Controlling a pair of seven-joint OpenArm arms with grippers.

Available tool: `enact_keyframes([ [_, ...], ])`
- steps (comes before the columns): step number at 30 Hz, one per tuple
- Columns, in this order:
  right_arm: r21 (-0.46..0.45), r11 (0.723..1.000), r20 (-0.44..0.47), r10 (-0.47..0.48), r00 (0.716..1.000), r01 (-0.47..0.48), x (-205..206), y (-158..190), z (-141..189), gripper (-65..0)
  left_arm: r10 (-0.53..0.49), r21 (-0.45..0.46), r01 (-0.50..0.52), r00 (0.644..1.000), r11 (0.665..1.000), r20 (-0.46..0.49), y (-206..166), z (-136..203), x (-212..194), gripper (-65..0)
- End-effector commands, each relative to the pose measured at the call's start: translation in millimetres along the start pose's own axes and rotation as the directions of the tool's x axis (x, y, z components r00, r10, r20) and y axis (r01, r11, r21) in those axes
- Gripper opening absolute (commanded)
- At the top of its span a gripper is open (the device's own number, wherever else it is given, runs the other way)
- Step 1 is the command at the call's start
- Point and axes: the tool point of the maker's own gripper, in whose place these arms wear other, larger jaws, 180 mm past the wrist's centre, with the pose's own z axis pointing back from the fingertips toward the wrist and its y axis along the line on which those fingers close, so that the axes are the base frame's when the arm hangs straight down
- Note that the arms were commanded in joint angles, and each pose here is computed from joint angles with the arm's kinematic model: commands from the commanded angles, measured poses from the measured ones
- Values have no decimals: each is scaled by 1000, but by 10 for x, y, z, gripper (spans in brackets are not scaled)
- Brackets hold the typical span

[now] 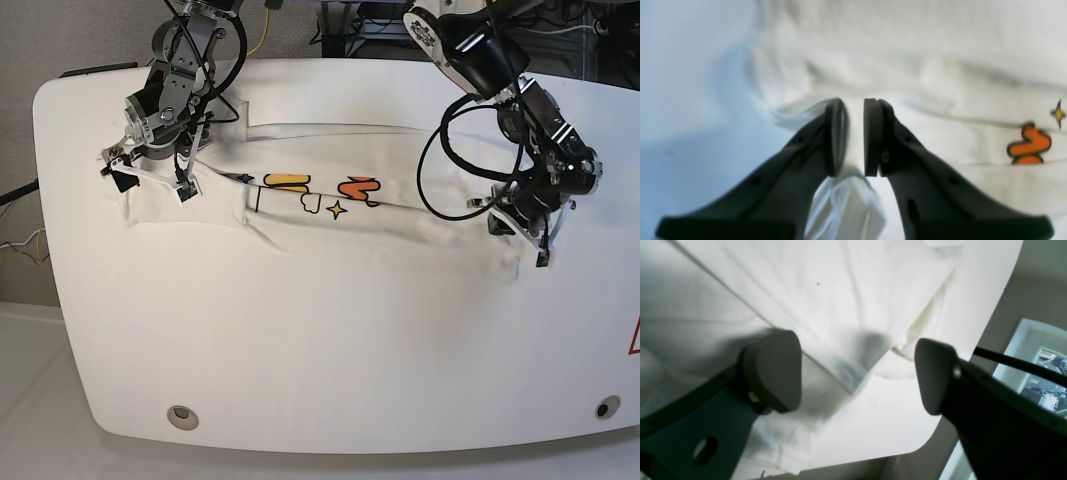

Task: Fold the T-shirt properly
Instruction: 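Grip the band's end with the left gripper and push it toward the right gripper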

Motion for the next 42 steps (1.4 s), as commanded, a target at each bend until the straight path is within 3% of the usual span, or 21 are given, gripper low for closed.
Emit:
enact_keyframes([
  [1,-25,1000,21,-9,1000,10,63,-79,32,-128,-37,-11,37,998,999,55,-79,42,245,-555],
  [7,-26,1000,20,-10,1000,11,59,-82,31,-128,-73,-51,78,994,996,81,-244,31,351,-555],
  [15,-26,1000,20,-10,1000,11,59,-82,31,-128,-6,-192,44,981,980,193,-503,91,504,-555],
  [23,-26,1000,20,-10,1000,11,59,-82,31,-128,55,-283,16,969,959,242,-645,144,506,-555],
  [42,-25,1000,21,-10,1000,10,67,-79,29,-128,75,-274,-4,966,962,249,-562,153,314,-554],
])
